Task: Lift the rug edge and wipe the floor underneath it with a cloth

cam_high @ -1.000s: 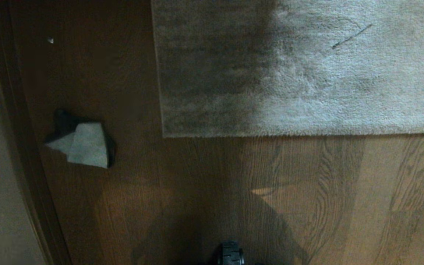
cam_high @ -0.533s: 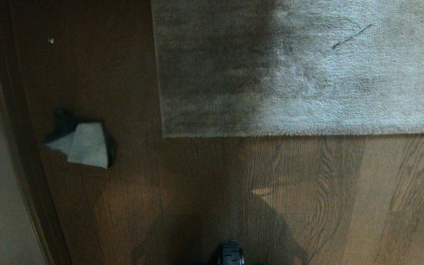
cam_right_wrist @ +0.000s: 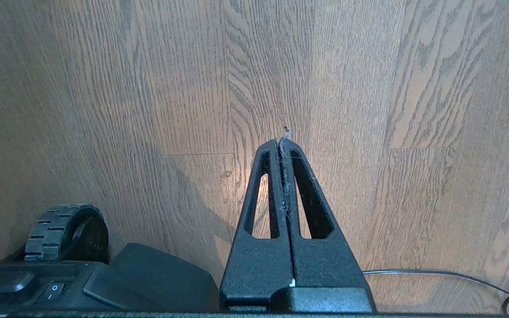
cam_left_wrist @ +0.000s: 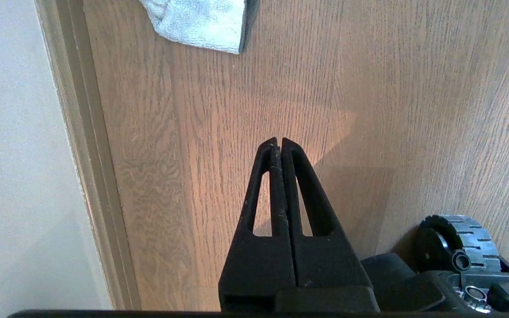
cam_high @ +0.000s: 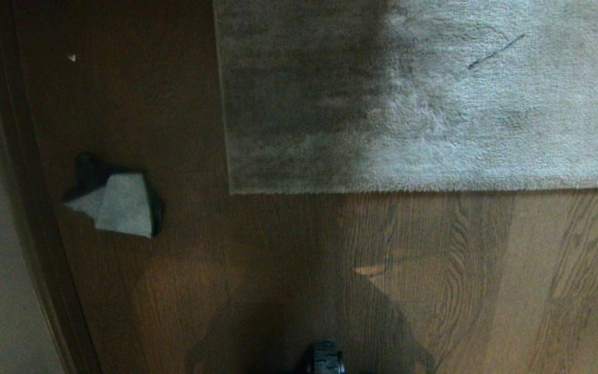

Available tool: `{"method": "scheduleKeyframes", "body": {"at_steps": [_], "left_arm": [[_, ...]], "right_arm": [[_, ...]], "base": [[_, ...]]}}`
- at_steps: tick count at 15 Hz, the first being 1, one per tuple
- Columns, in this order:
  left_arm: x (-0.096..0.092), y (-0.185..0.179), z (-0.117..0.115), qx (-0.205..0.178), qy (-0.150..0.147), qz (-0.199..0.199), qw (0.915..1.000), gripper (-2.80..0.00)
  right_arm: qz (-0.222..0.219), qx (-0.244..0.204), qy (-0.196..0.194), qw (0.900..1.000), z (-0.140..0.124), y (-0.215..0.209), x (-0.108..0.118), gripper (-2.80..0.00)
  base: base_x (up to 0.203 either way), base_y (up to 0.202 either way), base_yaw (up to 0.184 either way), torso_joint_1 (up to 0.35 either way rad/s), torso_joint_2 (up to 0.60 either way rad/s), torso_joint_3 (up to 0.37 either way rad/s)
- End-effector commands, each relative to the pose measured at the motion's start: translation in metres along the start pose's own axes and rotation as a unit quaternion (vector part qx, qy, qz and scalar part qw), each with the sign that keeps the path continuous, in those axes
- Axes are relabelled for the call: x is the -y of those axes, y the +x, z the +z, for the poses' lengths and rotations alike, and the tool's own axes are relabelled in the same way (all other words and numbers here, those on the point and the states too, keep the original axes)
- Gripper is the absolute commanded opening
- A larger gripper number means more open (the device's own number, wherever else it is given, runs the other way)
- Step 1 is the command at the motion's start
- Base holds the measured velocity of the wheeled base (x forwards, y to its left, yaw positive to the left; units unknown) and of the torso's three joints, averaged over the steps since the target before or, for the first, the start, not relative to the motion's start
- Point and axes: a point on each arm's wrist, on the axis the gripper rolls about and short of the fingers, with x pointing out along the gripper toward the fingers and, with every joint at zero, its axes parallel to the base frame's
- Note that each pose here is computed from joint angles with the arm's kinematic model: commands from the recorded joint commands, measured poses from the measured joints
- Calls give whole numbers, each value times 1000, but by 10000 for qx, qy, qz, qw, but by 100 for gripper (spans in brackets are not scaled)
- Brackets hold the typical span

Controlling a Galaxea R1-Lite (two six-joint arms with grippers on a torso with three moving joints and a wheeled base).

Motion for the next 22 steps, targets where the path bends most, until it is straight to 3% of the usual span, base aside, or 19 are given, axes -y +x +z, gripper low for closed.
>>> {"method": "scheduleKeyframes", "body": {"at_steps": [1, 22], "left_arm": [[0, 0, 0, 6, -5, 2, 10000, -280], [0, 0, 0, 6, -5, 2, 10000, -280]], "right_arm": [[0, 3, 1, 10000, 0, 0, 0, -280], [0, 2, 1, 10000, 0, 0, 0, -280]], "base": [[0, 0, 0, 0, 0, 0], [0, 0, 0, 1, 1, 26]]}}
